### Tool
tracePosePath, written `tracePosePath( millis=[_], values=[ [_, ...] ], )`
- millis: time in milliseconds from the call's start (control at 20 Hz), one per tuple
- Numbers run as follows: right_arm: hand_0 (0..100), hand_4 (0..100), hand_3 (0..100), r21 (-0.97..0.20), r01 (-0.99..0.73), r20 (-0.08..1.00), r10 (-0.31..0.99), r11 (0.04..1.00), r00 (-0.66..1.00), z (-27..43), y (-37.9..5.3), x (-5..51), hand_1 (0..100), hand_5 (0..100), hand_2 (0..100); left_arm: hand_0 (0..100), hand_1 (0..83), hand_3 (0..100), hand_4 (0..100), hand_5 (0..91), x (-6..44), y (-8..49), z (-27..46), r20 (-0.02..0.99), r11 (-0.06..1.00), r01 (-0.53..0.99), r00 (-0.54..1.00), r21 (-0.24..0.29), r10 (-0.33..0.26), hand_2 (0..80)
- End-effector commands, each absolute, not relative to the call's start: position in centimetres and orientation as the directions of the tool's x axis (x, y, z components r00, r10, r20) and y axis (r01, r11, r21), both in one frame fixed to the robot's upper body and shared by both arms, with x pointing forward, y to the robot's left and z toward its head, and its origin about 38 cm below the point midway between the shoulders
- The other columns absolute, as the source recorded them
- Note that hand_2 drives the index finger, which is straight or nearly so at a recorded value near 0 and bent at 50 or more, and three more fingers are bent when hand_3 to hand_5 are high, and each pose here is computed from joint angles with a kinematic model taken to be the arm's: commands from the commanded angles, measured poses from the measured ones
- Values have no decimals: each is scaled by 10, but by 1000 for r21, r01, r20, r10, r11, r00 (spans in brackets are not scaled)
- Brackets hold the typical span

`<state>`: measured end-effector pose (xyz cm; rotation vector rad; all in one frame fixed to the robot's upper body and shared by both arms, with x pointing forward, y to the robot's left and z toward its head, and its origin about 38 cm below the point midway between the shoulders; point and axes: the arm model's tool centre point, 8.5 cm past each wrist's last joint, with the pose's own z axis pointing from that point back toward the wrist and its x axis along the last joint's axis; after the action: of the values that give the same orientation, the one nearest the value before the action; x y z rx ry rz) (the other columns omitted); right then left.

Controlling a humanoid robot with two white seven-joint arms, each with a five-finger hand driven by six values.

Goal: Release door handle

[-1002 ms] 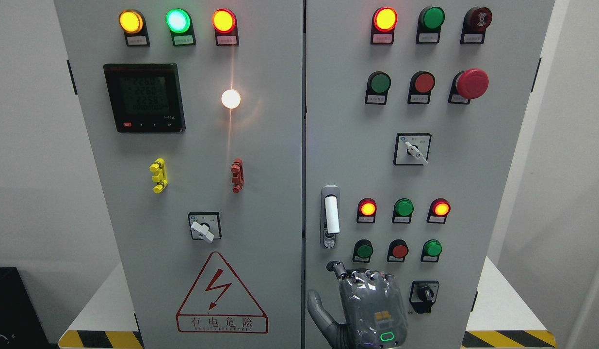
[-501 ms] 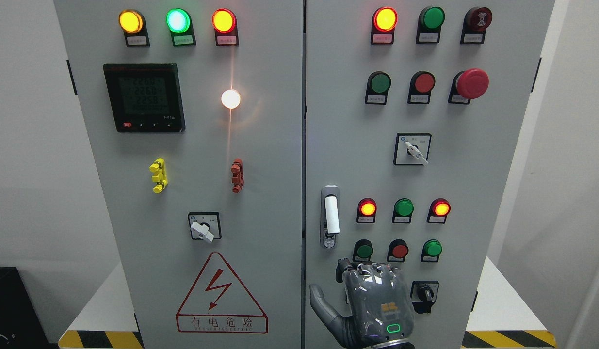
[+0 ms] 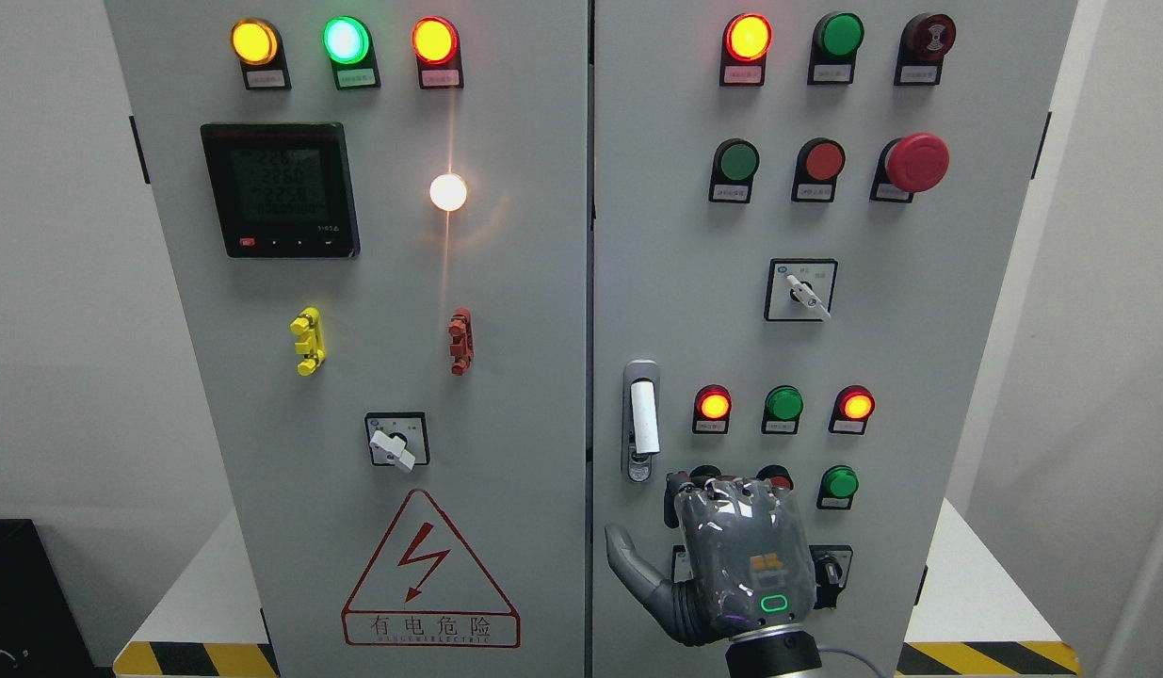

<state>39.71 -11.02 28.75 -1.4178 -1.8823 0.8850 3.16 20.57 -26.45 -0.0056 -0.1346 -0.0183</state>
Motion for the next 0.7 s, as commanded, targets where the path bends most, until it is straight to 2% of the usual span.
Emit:
tracePosePath(
  millis=[0,651],
  values=[
    [249,1000,1000,-794,575,85,973,196,-215,297,-115,402,226,1000,943,120,556,0,0,0,21,206,-265,118,1000,17,993,-4,-16,0],
    [250,1000,1000,-795,577,83,976,186,-200,307,-112,417,198,1000,939,120,556,0,0,0,21,206,-265,118,1000,17,993,-4,-16,0]
  ],
)
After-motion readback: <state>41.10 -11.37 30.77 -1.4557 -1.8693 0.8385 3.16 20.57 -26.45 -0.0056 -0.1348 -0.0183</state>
